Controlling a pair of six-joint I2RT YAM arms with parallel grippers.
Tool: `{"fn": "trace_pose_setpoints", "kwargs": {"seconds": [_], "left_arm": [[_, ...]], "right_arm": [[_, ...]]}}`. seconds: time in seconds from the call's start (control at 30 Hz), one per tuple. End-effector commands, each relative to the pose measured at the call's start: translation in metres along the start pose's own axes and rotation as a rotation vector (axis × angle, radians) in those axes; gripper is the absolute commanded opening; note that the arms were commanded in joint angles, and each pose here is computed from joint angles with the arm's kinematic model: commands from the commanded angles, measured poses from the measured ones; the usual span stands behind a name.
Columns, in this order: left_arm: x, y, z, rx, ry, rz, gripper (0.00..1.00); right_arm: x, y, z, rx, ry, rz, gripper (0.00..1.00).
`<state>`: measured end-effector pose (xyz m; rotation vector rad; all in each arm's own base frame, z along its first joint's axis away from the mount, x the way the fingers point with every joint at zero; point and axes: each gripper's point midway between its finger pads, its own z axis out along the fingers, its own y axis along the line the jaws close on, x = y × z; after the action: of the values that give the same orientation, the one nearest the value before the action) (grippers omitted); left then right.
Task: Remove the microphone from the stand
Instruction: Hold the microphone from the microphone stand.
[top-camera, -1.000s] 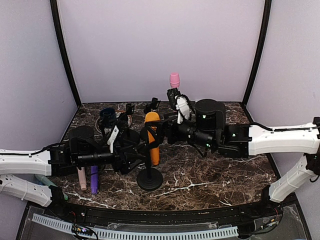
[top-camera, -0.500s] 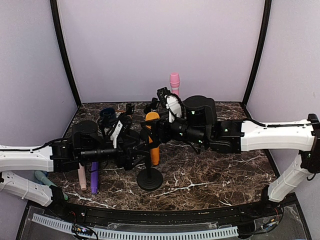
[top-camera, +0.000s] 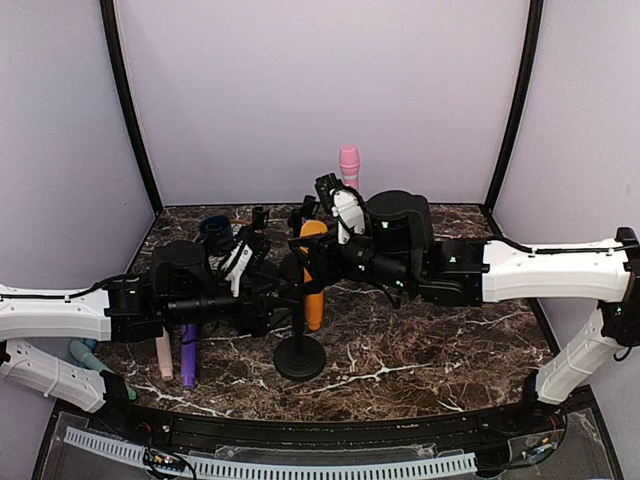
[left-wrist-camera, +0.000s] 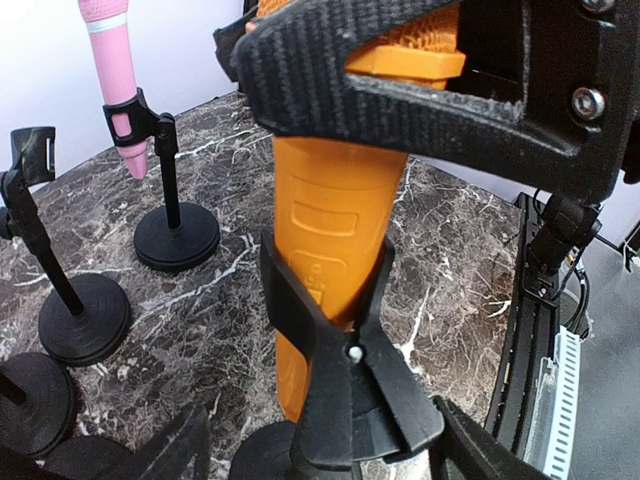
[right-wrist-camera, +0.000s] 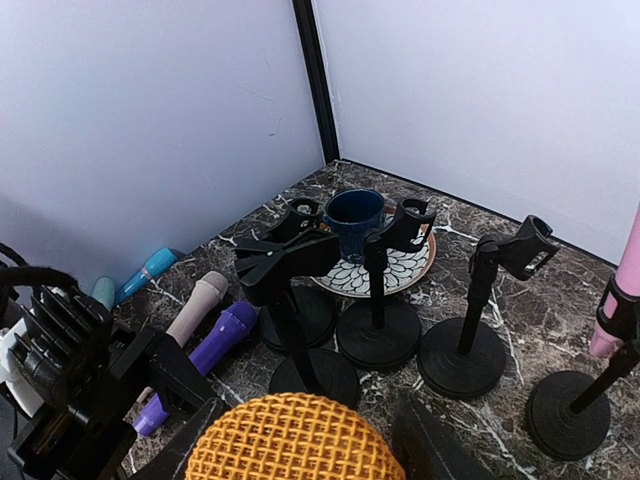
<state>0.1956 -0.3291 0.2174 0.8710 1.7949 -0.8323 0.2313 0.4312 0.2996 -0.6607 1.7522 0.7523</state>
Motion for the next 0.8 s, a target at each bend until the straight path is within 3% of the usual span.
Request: {"fn": "trace_pose_setpoints", "kwargs": {"seconds": [0.0,0.33,0.53,0.6,0.67,0.77], "left_arm": [[-0.0180,-0.0031,-0.0030,-0.005,-0.031,0.037,0.79],[-0.0188,-0.0003,0.0035,-0.036,-0.015,0.081,0.82],[-0.0178,-0.0013,0.0030,-0.035,-0.015,0.086,0.76],[-0.0174,-0.0017,0.0028,-0.034,-0.014,0.088,0.71],[-0.0176,-0.0030,0.0025,-0.028,-0.016,0.091,0.57],[-0.0171,-0.0045,0.0023,-0.019,-0.016,0.096,0.43]], "right_arm": [[-0.0139,-0.0003,-0.0002,0.038,-0.028,-0.002,0.55],[-0.0123,0.0009,0.0011,0.056,-0.023,0.000,0.49],[-0.0125,0.0009,0.0015,0.061,-0.024,0.001,0.47],[-0.0122,0.0005,0.0015,0.066,-0.024,0.000,0.44],[-0.0129,-0.0009,0.0010,0.073,-0.025,0.003,0.42],[-0.0140,-0.0014,-0.0002,0.075,-0.028,0.002,0.40]]}}
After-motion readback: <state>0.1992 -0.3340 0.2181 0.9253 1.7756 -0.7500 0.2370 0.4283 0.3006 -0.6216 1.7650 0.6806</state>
